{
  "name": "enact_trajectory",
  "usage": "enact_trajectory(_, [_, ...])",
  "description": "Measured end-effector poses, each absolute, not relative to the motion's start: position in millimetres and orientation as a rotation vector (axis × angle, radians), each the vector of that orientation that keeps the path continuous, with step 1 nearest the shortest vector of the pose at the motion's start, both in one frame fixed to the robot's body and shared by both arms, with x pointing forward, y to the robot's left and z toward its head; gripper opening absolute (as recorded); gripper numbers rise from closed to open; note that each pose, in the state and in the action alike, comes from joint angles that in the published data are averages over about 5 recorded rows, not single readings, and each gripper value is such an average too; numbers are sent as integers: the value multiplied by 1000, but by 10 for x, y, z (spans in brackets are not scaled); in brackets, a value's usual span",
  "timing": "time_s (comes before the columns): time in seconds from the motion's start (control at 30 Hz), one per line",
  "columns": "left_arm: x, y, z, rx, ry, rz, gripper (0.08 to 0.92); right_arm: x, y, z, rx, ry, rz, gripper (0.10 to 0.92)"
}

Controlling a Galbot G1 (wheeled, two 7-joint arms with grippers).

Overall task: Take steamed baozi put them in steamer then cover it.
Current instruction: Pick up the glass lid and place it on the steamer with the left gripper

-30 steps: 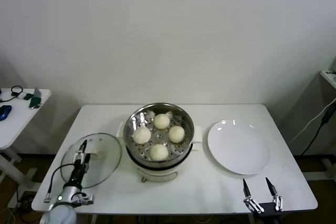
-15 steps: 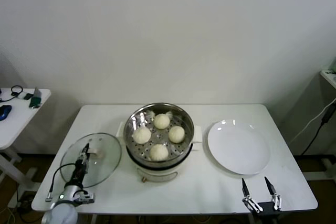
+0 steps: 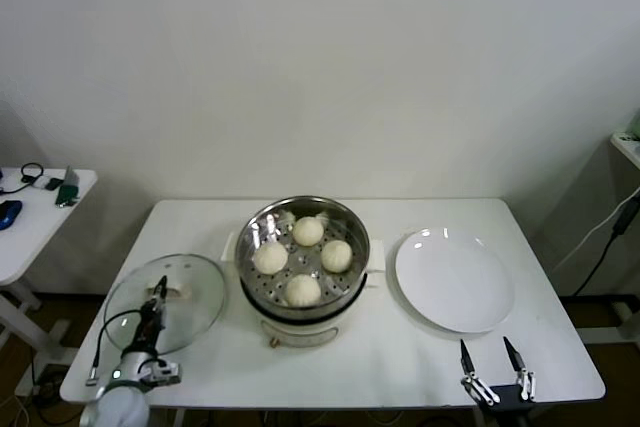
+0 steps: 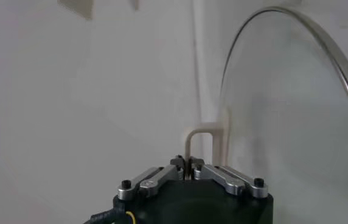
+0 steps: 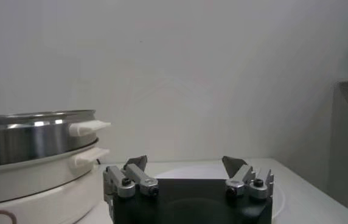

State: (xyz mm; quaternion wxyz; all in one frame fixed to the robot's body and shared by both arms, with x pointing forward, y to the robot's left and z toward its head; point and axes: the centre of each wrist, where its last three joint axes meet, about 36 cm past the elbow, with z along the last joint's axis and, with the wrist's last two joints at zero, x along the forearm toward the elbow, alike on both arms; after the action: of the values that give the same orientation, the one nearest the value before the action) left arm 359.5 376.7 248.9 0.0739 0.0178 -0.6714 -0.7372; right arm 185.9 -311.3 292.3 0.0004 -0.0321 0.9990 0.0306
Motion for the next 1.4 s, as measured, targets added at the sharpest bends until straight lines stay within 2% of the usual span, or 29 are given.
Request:
enact_trajectory(0.2, [3635,3776,2859,143,-2051,-2190,141,1870,-3130,2939,-100,3138,82,823])
enact_trajectory(0.47, [3643,3722,3612,262,-2090,-2134,141,1896,-3144,2942,-79,3160,50,823])
enact_trajectory(0.67, [3651,3492,4183,321,-2138,-2093,141,1911,-3129,2930,-74,3174,31,823])
enact_trajectory(0.8, [3660,3233,4446,341,-2176,-2066,141,1934,-3116,2916,-76,3179,20,823])
enact_trajectory(1.03, [3742,2661,4677,336,-2236,-2040,141,1995,-3086,2875,-86,3178,12,823])
enact_trajectory(1.4, [3842,1605,4710,254,-2301,-2036,141,2104,-3137,2809,-72,3160,-2,823])
